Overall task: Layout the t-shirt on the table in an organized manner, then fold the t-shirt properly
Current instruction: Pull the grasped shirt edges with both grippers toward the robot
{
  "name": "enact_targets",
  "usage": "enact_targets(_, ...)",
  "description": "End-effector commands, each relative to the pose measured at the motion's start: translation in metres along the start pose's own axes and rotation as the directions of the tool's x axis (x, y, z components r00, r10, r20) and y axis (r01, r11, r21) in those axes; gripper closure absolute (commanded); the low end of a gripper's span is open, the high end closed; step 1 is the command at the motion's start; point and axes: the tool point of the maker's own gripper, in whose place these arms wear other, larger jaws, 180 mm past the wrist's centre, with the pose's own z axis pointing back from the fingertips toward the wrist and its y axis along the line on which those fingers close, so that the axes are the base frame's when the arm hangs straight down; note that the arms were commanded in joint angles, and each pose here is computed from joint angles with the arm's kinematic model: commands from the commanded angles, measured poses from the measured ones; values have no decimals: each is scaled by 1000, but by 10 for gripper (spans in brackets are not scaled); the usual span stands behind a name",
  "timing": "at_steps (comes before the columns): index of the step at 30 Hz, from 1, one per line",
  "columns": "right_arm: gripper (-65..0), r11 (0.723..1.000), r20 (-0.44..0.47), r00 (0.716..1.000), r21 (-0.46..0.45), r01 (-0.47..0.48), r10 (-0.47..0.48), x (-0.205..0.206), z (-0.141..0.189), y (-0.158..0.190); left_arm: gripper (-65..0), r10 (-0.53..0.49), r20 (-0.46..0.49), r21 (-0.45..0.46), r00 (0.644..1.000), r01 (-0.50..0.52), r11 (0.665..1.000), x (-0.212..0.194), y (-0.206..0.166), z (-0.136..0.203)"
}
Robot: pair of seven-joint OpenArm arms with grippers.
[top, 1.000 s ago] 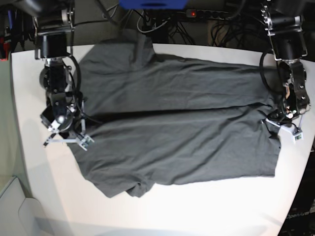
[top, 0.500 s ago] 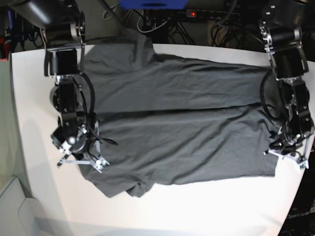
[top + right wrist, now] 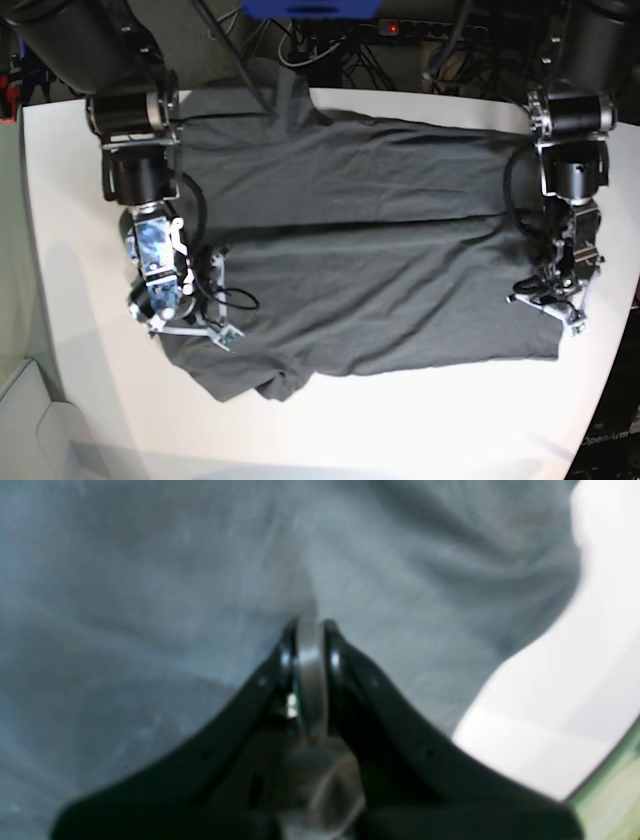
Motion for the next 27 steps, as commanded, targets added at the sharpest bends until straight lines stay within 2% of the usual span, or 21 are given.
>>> enact_targets(1,0,1000,42,999,-29,0,1,15,6,-15,-1,9,57,18,998,-10,1000,27,6,3)
enact_targets(8,0,1000,156,988,20,15,-18,24,-5,-6,-4,15,146,44,989,-21,999,28,14,-8)
enact_targets(10,0,998,195,980,57,26,-36,24,-13,3,-4,25,180,33,983,-32,999,31,4,-11)
enact_targets(14,0,996,276,958,76,53,-72,36,-17,2,-4,38,255,14,966,-43,999,46,-10,-10)
enact_targets(19,0,979,344,928,-86,184,-144,45,-15,-48,-5,68,351,-38,934,-59,998,78,-41,-1)
enact_targets(21,0,957,362,918,-168,237,-164,46,-11,-69,-5,85,376,-59,923,-67,996,94,-52,3)
enact_targets(25,0,889,370,907,-321,327,-200,38,2,-116,-5,103,400,-85,911,-75,994,111,-65,10)
enact_targets(27,0,879,387,901,-339,336,-196,42,7,-124,-5,107,410,-89,906,-77,993,116,-66,12)
